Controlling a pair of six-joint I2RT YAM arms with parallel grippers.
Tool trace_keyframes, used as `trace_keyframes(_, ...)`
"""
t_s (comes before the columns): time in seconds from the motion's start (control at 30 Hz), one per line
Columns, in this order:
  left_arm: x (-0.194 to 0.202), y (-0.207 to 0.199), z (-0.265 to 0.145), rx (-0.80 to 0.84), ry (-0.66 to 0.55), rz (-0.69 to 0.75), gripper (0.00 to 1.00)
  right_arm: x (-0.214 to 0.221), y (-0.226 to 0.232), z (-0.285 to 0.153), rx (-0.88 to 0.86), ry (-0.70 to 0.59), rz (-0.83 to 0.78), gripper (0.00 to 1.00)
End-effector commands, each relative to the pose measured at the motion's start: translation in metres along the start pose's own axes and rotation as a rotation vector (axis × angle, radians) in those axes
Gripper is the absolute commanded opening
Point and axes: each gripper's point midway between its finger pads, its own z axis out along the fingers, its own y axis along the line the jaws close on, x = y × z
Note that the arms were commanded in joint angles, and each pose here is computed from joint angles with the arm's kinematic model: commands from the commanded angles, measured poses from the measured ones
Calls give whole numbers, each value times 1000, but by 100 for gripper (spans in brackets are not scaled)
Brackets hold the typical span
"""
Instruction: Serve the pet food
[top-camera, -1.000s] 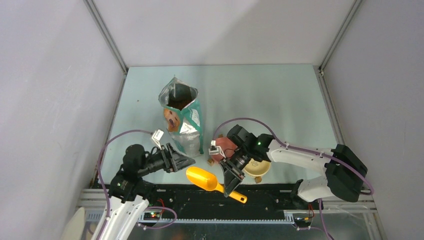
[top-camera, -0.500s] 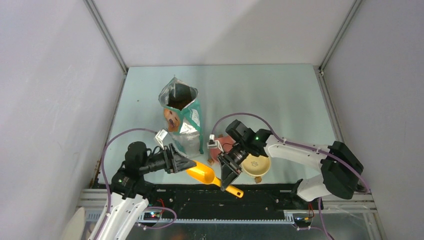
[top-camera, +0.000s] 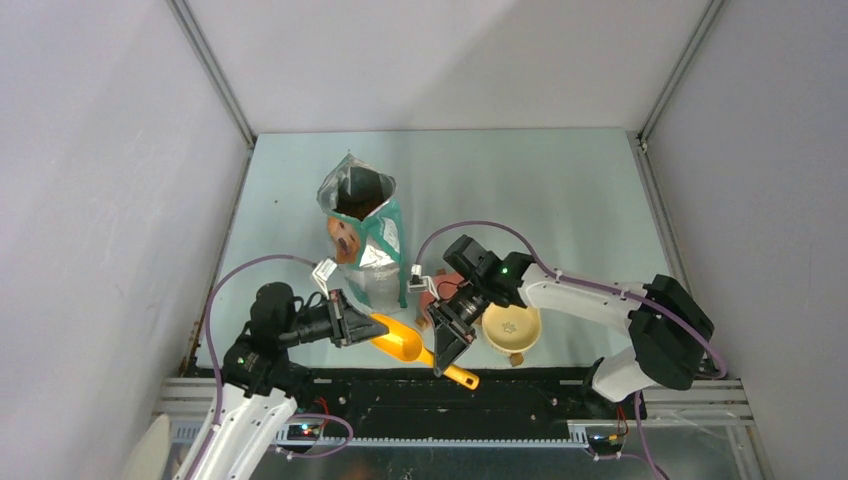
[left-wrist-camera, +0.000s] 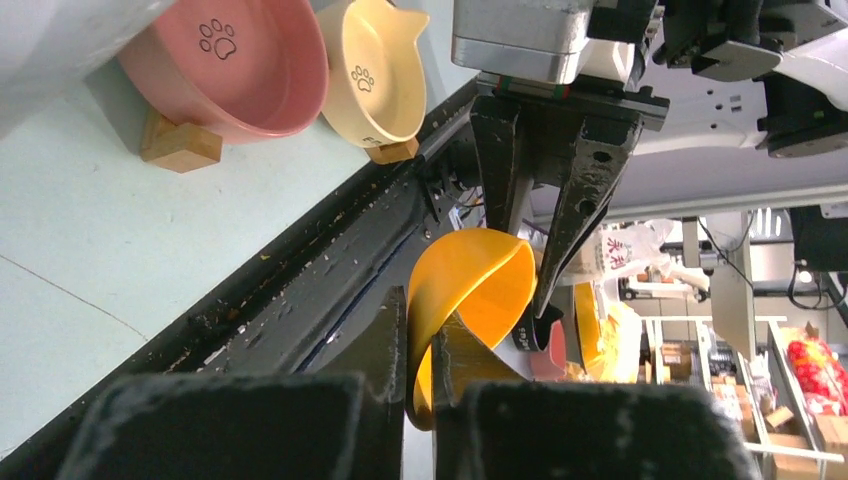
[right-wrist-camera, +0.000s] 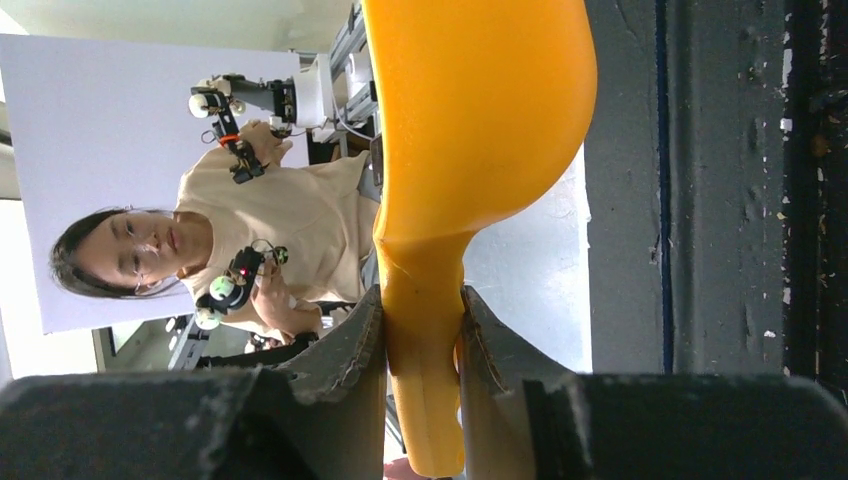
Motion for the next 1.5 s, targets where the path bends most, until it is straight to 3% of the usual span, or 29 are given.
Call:
trace_keyframes(0.0, -6, 6, 1, -29, -49, 2, 0, -21, 7, -6, 24, -36, -24, 22)
trace_keyframes(0.27, -16, -3, -7, 5, -182, -20, 0, -32, -4, -24, 134, -123, 5, 56)
trace_keyframes(0.33, -18, -6, -10, 13, -209, -17, 0, -34, 2, -28, 153, -148, -31, 72)
trace_keyframes(0.37, -19, -7, -11, 15, -218, -23, 0, -35, 6, -30, 164, -164, -50, 88)
trace_keyframes(0.43, -20, -8, -13, 12, -233, -28, 0, -38, 9, -34, 199, -190, -90, 98)
trace_keyframes(0.83, -28, -19, -18, 38, -279, 11, 0, -43, -7, -84, 586, -444, -219, 100)
trace_keyframes(1.07, -31, -23, -20, 46, -296, 26, 0, -55, -15, -130, 755, -753, -249, 100)
trace_keyframes(1.3, -32, -20, -16, 53, -297, 13, 0, -62, -21, -160, 607, -1130, -59, 100)
trace_keyframes(1.47, -32, -15, -16, 36, -302, 9, 0, -60, -6, -153, 459, -1141, -127, 100)
